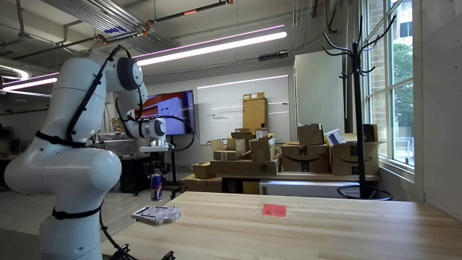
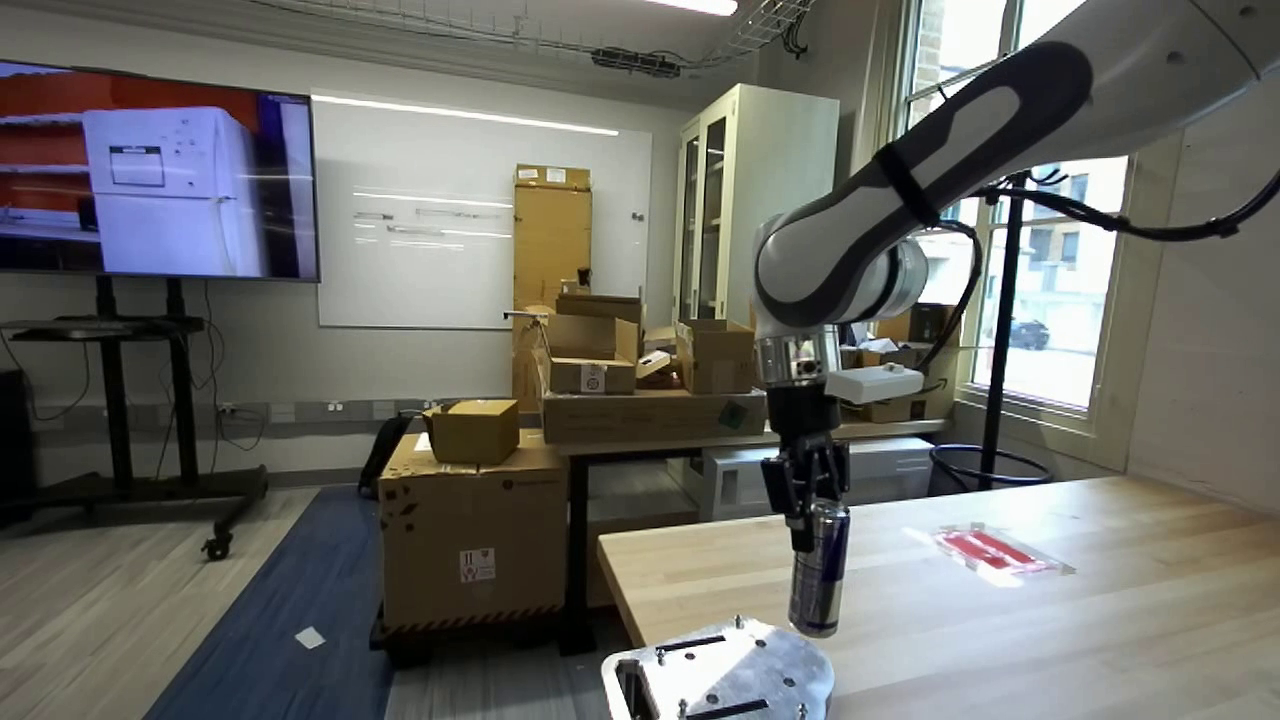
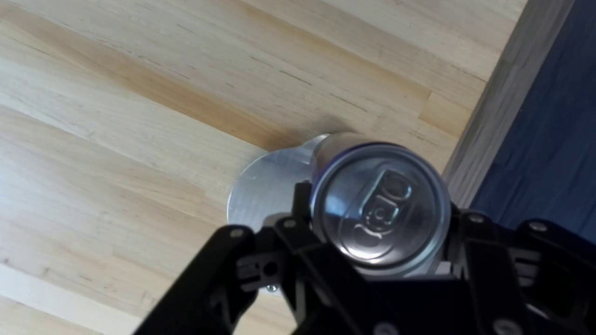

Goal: Put the can on the silver object.

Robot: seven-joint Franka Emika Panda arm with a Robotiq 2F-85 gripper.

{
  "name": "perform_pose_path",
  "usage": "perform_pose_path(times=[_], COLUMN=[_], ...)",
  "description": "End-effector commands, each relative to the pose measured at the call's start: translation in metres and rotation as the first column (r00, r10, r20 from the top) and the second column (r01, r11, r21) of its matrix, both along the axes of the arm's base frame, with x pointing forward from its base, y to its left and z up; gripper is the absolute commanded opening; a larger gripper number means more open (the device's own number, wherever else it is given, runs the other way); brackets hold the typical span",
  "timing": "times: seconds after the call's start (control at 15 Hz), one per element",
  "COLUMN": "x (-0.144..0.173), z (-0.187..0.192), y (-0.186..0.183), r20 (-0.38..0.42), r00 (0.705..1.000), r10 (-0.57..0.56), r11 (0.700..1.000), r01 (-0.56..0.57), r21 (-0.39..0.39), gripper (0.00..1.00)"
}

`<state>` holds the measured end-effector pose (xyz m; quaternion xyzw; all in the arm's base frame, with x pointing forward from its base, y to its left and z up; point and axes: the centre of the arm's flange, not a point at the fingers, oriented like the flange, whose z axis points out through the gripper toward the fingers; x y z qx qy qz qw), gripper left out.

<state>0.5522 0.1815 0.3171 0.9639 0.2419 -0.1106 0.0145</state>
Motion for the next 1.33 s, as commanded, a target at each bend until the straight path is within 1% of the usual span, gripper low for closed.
perform_pose_path(times=[0.0,0.27,0.6,0.87,1.27], x=[0.022,0.037,0.059,0.08,0.11], z=[-0.003,-0.019,-0.04,-0.055,-0.071], y=[0.031,0.059,0.077,0.077,0.055], r20=[0.005,0.009,0.016,0.016,0.023], r00=[0.999,0.995,0.99,0.99,0.993], r10=[0.042,0.096,0.137,0.143,0.114], r11=[0.999,0.995,0.99,0.989,0.993], r01=[-0.042,-0.096,-0.136,-0.142,-0.113], r21=[-0.017,-0.033,-0.04,-0.039,-0.036], gripper=[0.33,0.33,0.33,0.33,0.33])
